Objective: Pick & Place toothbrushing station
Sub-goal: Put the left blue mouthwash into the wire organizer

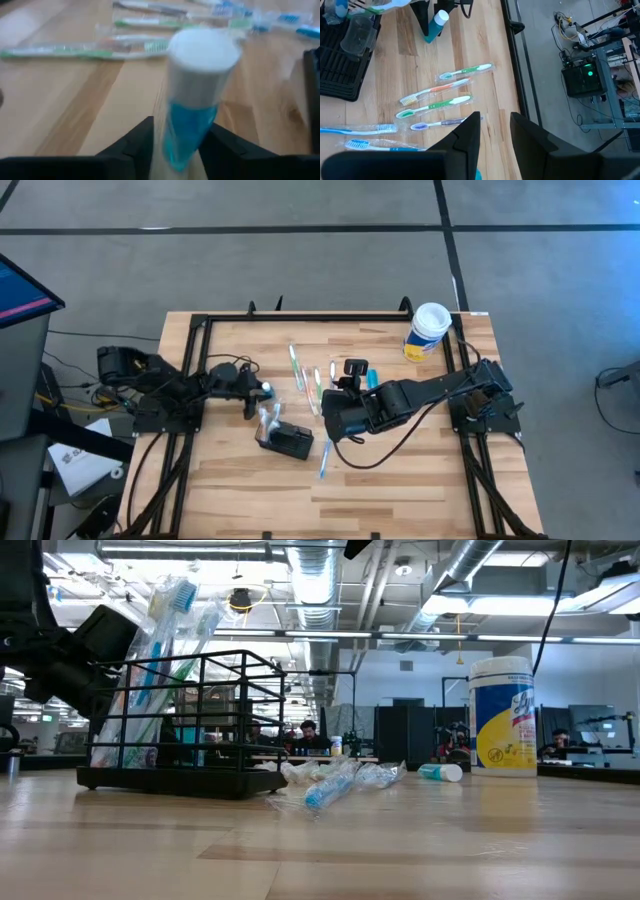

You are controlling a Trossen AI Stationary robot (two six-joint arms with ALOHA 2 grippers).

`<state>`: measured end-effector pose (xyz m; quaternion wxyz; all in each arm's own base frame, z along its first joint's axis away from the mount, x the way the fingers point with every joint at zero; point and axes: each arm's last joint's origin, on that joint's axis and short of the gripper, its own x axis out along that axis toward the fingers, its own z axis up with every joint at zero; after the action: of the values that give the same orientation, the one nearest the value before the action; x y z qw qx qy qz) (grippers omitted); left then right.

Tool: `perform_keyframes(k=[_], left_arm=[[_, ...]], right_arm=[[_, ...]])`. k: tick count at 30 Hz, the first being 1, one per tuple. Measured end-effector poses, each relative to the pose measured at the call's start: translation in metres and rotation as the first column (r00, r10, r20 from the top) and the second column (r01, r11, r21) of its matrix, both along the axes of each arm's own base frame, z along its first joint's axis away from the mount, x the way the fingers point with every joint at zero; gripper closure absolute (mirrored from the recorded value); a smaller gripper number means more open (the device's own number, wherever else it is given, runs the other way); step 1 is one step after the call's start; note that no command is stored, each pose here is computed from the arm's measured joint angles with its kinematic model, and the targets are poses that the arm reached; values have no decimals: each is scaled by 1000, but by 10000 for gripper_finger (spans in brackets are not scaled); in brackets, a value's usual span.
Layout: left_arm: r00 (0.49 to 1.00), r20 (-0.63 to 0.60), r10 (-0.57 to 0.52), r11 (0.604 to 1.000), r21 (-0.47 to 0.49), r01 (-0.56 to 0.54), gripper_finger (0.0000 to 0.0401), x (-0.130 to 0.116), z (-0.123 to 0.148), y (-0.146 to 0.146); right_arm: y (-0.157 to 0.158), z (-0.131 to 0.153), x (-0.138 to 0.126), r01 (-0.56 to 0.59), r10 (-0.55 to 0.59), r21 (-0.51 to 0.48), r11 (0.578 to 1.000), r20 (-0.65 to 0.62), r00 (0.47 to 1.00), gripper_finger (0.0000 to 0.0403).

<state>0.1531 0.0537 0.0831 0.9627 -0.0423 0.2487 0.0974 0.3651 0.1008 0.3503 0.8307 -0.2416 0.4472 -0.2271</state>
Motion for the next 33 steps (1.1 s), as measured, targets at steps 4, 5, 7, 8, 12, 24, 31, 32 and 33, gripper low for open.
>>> perform_keyframes(k=[4, 5, 7, 8, 12, 24, 31, 32, 33], left_arm=[[999, 38, -14, 1000, 9, 14, 325, 2, 3, 0], [999, 39, -16, 1000, 12, 16, 339, 2, 3, 0], [999, 38, -17, 1000, 13, 16, 356, 2, 3, 0], [999, 38, -17, 1000, 14, 17, 356, 2, 3, 0], [999, 38, -16, 1000, 11, 15, 356, 2, 3, 0], [997, 41, 71, 997, 20, -72, 356, -1, 9, 2], [990, -18, 138, 990, 14, -138, 356, -5, 19, 2], [990, -9, 140, 990, 15, -140, 356, -3, 23, 3], [990, -8, 143, 990, 18, -143, 356, -2, 27, 4]], right_arm=[[0, 0, 0, 0, 0, 0, 1000, 0, 1000, 305], [0, 0, 0, 0, 0, 1, 1000, 0, 1000, 305], [0, 0, 0, 0, 0, 0, 1000, 0, 1000, 305], [0, 0, 0, 0, 0, 0, 1000, 0, 1000, 305], [0, 0, 0, 0, 0, 1, 1000, 0, 1000, 305], [-7, -1, 4, -9, 10, 65, 998, -5, 1000, 305], [-17, 3, 18, -124, 121, 135, 983, 29, 992, 305], [-19, 4, 20, -140, 136, 149, 979, 36, 990, 305], [-22, 4, 22, -155, 149, 161, 975, 44, 988, 305]])
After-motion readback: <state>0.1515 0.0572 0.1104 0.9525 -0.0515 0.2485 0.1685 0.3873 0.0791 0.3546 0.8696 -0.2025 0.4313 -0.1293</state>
